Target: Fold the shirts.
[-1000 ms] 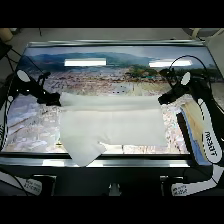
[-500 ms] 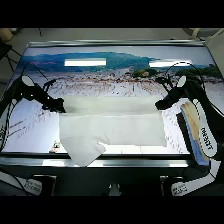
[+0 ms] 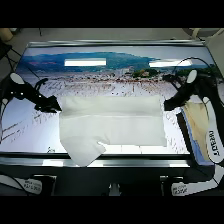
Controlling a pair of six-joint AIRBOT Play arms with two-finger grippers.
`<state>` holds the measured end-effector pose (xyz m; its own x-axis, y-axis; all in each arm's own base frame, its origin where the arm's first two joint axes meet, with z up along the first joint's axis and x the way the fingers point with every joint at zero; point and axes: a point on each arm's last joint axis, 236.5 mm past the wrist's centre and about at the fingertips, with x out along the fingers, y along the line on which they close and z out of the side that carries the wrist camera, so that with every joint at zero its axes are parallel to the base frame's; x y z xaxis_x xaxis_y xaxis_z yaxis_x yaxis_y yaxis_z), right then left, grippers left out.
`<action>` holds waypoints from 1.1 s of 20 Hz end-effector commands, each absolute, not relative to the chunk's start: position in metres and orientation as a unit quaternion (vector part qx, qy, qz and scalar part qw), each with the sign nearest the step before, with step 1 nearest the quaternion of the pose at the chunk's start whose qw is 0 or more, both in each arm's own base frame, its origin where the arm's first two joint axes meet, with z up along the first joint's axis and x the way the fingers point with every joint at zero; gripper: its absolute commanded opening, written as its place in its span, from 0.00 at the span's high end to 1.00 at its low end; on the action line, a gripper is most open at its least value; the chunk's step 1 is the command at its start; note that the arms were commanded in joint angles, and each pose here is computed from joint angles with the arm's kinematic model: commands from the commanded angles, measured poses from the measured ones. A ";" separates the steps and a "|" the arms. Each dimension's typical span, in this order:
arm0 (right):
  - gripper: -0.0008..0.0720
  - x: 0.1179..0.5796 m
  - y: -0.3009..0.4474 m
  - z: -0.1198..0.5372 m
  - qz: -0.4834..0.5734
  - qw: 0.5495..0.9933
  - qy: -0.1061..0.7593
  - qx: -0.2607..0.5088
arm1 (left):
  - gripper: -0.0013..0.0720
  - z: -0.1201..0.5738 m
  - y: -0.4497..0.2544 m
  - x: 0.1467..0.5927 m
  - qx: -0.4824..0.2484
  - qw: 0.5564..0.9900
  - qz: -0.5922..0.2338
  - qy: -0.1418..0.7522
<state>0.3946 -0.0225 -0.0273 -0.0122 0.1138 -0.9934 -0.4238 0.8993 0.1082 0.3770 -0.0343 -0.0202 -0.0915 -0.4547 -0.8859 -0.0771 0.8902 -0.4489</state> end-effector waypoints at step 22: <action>0.16 0.250 0.002 -0.068 0.228 0.643 0.731 0.028 | 0.95 -0.118 -0.102 0.191 -0.227 0.620 -0.116 0.742</action>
